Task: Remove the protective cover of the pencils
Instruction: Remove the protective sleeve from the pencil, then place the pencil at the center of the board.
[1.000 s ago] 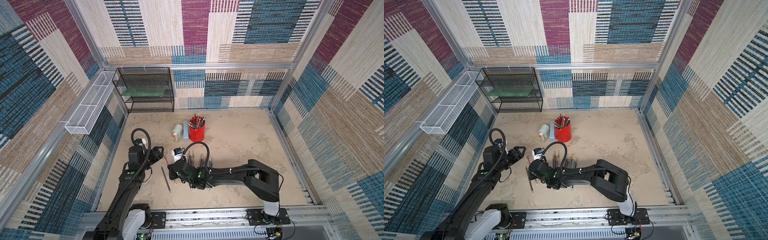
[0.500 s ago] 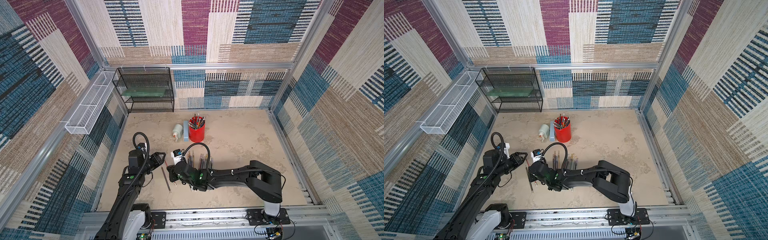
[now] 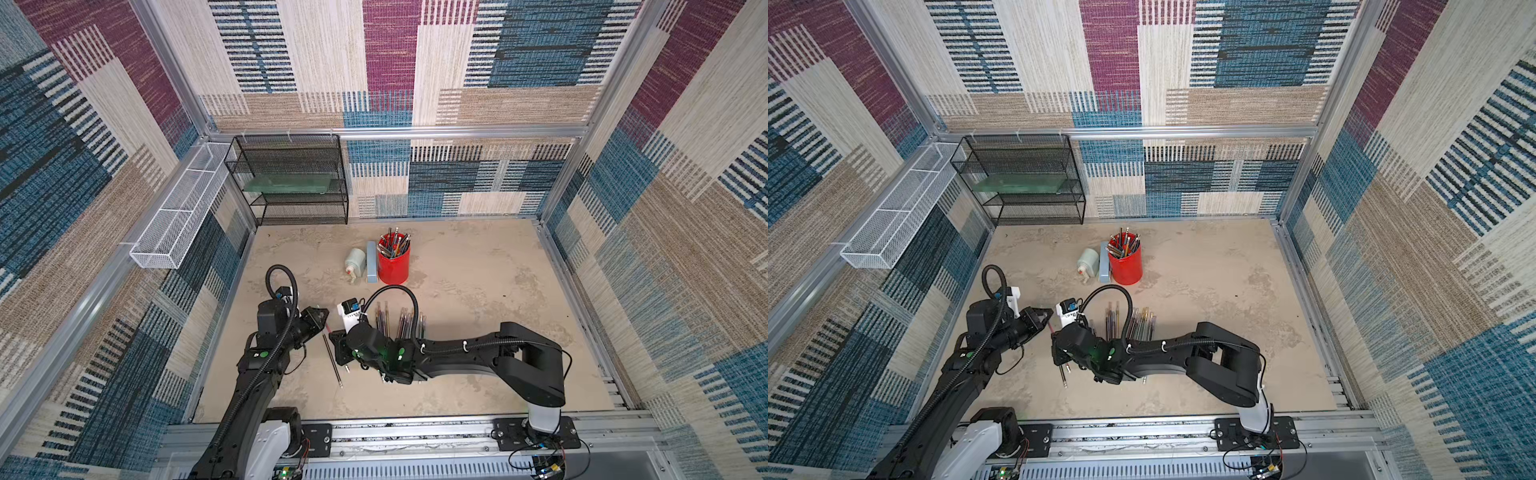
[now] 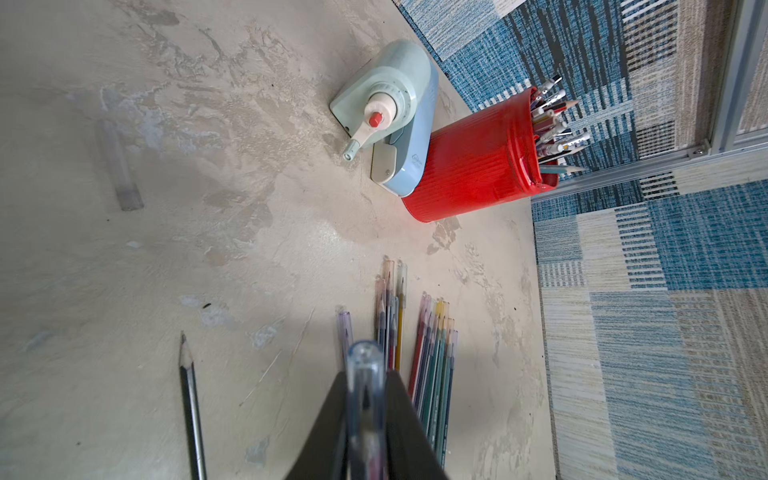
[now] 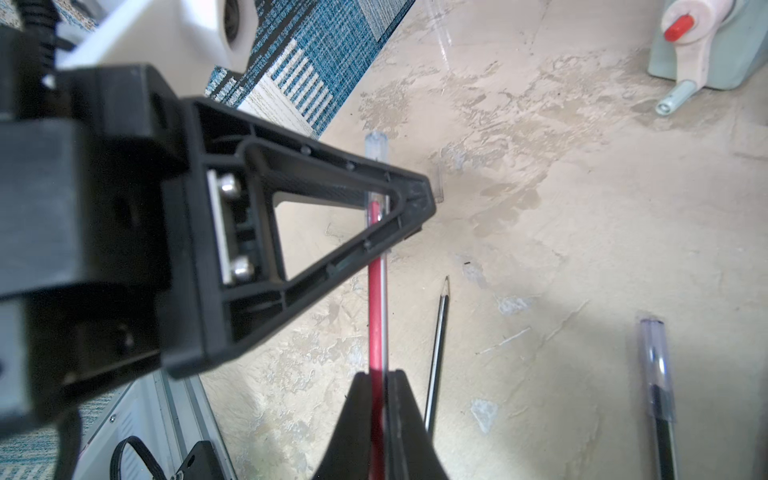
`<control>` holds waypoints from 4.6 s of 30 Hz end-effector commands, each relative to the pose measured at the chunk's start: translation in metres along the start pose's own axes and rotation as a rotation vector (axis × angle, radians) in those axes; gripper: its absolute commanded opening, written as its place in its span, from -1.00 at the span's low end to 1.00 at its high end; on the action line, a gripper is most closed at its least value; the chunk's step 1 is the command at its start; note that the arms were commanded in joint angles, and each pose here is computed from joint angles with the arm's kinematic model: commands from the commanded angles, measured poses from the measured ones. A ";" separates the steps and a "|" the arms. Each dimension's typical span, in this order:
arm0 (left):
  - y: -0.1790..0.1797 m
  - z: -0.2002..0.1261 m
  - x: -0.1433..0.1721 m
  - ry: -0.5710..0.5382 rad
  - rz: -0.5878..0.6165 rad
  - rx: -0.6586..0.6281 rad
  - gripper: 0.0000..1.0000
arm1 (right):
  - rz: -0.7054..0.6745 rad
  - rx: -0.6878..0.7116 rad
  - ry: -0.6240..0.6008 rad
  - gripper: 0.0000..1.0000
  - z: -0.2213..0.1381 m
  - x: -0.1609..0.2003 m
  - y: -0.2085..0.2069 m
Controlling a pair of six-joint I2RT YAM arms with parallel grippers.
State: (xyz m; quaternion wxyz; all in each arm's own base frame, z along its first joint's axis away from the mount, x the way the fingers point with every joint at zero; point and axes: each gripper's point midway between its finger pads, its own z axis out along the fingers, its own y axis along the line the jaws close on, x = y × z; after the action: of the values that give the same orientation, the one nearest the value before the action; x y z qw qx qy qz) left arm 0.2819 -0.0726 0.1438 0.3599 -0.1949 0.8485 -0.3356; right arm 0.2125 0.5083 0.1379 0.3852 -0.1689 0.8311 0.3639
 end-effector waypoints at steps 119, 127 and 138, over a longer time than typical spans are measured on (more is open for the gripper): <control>0.078 0.053 -0.063 -0.032 0.088 -0.463 -1.00 | 0.099 0.166 0.254 -0.75 0.034 0.099 -0.048; 0.079 0.056 -0.062 -0.017 0.083 -0.466 -1.00 | 0.098 0.165 0.264 -0.51 0.035 0.104 -0.047; 0.079 0.056 -0.062 -0.011 0.083 -0.462 -1.00 | 0.100 0.167 0.263 -0.37 0.035 0.102 -0.047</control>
State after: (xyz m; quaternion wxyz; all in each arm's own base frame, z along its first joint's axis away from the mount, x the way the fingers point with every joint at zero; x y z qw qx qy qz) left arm 0.3536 -0.0056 0.0840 0.3166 -0.2505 0.9076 -0.1154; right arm 0.1923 0.5075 0.0293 0.2761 -0.1415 0.9018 0.3008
